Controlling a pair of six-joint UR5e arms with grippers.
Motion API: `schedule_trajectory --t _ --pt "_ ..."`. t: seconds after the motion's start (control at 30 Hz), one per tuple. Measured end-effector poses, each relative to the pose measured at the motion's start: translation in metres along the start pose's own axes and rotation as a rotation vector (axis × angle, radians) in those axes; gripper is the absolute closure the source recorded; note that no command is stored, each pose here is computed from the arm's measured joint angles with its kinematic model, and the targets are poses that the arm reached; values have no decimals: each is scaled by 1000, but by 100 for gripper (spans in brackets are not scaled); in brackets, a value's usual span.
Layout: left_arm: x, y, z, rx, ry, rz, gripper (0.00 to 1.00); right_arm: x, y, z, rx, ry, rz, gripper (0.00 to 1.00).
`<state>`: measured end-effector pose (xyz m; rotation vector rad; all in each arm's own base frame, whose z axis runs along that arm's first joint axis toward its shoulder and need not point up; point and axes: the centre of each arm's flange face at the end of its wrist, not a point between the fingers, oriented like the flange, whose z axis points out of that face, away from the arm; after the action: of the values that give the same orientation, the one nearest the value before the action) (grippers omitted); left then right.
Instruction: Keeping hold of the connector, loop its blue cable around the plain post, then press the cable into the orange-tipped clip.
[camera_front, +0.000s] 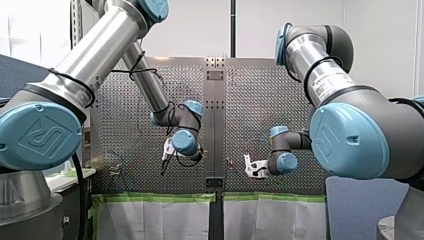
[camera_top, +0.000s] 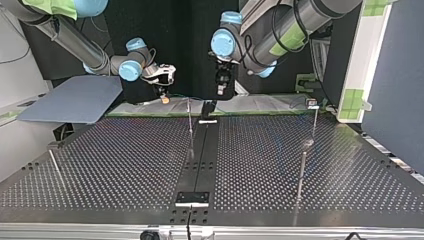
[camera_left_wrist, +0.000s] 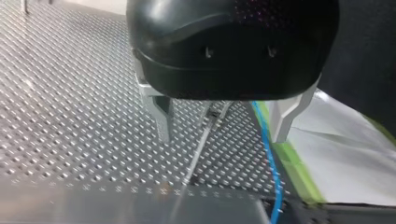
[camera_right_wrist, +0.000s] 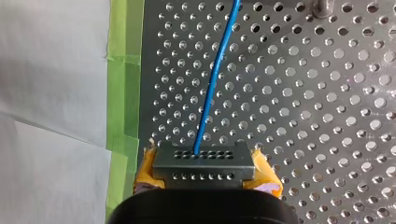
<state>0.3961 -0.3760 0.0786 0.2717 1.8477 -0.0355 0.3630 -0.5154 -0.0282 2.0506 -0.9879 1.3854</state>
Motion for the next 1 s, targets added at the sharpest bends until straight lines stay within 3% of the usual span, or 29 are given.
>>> schedule_trajectory --t 0.2,0.43,0.83,1.0 --pt "-14 -12 12 60 -52 -31 0 0 0 0 0 1 3 100" --pt "-3 -29 27 133 -38 -65 0 0 0 0 0 -2 5 100" --pt "24 -52 58 182 -14 -101 0 0 1 0 -1 -1 5 100" --pt "40 -58 68 173 17 -94 0 1 1 0 0 2 4 100"
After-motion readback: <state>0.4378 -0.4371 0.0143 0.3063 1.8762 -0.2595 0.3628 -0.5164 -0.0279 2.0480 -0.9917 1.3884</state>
